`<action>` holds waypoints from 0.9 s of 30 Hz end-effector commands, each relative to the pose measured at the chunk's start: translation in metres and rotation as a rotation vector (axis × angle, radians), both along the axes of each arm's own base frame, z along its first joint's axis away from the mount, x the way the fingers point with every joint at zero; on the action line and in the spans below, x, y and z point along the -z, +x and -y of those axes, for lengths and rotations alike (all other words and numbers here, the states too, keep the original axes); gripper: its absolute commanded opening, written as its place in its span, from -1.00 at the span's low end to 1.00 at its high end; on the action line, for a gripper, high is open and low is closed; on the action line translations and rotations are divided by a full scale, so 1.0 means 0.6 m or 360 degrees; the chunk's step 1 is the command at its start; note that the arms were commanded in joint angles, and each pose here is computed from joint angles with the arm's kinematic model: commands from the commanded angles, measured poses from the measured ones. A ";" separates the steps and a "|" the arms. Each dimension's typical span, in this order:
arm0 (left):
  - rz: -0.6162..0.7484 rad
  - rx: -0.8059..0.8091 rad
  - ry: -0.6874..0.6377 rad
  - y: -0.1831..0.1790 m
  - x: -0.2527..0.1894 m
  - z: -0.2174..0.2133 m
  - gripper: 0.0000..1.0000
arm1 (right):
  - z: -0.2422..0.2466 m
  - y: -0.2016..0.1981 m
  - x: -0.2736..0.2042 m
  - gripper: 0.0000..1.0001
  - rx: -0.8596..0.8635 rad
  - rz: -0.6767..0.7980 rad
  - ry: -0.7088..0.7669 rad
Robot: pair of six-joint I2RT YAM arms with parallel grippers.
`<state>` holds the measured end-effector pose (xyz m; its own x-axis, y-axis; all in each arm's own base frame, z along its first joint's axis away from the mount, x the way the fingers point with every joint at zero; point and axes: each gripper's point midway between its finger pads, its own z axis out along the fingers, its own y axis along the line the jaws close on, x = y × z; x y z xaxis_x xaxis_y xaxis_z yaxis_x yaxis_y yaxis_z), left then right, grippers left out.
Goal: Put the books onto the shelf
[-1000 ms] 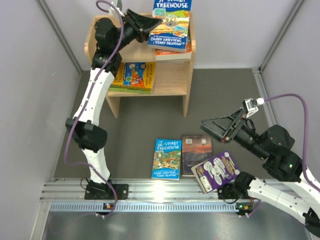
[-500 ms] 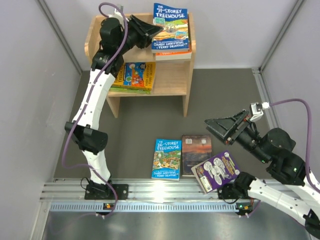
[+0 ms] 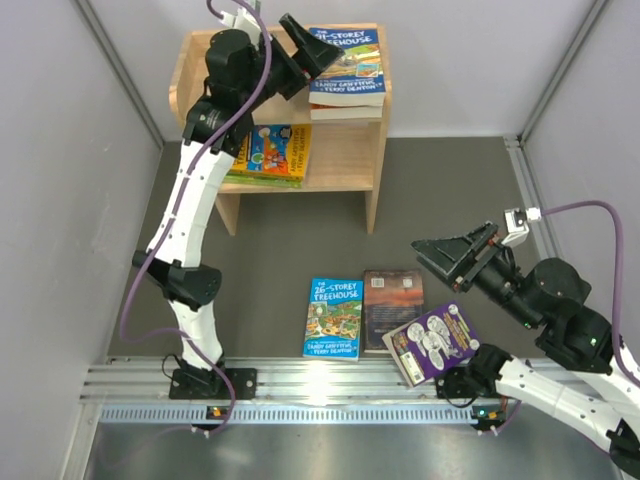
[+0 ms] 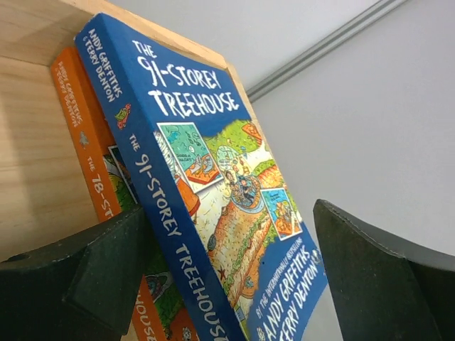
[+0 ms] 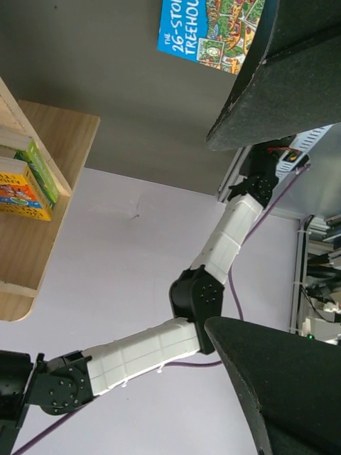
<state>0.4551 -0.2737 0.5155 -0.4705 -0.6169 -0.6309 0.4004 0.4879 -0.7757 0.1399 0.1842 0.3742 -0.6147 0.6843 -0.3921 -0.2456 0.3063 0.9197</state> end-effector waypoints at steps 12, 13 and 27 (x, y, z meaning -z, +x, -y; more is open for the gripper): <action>0.0386 -0.0660 0.1151 0.036 0.055 -0.072 0.98 | 0.002 0.005 0.006 0.99 0.0023 -0.0010 -0.0020; 0.0387 -0.0728 0.1216 0.039 0.057 -0.082 0.98 | 0.000 0.005 0.006 1.00 0.0016 -0.0018 -0.0022; 0.0594 -0.1034 0.0843 -0.079 -0.125 -0.175 0.98 | -0.016 0.013 0.026 0.99 -0.0011 -0.0043 -0.0129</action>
<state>0.4535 -0.2072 0.5190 0.0094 -0.1913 -0.9815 0.1075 0.9760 -0.1892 0.1424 0.1875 0.3597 -0.6304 0.6674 -0.3966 -0.2121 0.3434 0.9149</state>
